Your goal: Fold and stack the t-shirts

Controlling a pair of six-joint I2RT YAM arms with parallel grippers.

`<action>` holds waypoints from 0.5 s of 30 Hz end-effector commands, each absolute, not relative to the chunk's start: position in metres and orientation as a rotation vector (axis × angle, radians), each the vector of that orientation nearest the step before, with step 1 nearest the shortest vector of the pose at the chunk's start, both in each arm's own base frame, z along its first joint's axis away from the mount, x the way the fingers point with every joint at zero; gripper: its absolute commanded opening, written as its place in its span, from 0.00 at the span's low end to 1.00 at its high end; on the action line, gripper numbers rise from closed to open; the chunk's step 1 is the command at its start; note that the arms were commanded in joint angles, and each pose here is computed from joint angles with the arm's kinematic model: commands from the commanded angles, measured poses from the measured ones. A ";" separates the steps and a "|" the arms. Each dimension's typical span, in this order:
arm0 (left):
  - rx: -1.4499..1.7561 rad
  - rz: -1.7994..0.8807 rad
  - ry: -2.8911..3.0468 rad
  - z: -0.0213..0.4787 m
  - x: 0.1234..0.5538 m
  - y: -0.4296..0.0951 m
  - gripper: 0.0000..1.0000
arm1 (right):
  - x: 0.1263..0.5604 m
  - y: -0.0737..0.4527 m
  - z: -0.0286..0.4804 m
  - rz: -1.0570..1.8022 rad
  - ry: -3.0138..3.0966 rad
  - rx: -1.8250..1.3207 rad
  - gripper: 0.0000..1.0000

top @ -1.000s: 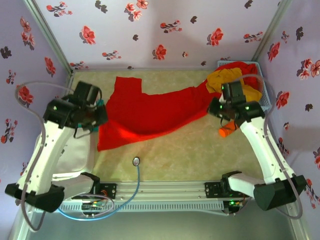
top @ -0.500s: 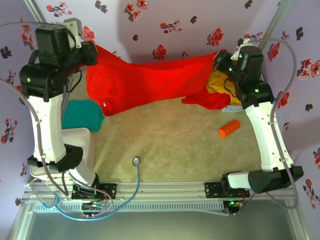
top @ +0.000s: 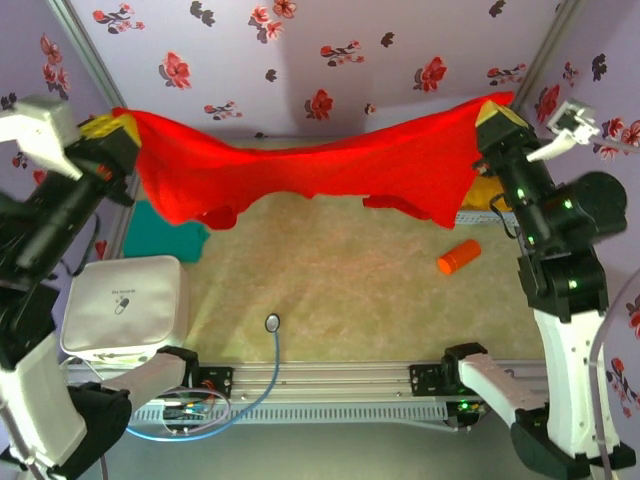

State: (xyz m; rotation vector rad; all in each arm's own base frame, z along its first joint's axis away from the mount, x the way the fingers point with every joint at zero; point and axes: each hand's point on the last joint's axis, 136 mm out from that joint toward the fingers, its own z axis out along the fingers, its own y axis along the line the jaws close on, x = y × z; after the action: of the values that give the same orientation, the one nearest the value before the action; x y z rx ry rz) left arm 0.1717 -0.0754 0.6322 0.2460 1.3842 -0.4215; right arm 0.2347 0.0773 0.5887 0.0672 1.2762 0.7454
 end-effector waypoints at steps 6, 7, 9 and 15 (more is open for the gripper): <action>0.304 -0.415 1.243 0.667 0.122 -0.069 0.00 | 0.183 0.085 0.595 0.790 1.248 -0.049 0.00; 0.308 -0.422 1.232 0.670 0.118 -0.069 0.00 | 0.177 0.083 0.596 0.789 1.244 -0.047 0.00; 0.299 -0.432 1.215 0.675 0.112 -0.068 0.00 | 0.167 0.079 0.597 0.781 1.238 -0.037 0.00; 0.187 -0.285 1.235 0.679 0.126 -0.043 0.00 | 0.187 0.066 0.573 0.715 1.343 0.071 0.00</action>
State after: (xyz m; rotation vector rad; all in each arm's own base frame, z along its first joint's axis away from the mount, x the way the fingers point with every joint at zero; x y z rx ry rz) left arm 0.1089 -0.0568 0.6769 0.2507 1.2204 -0.3948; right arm 0.1753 0.0737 0.5850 0.0183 1.2941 0.7662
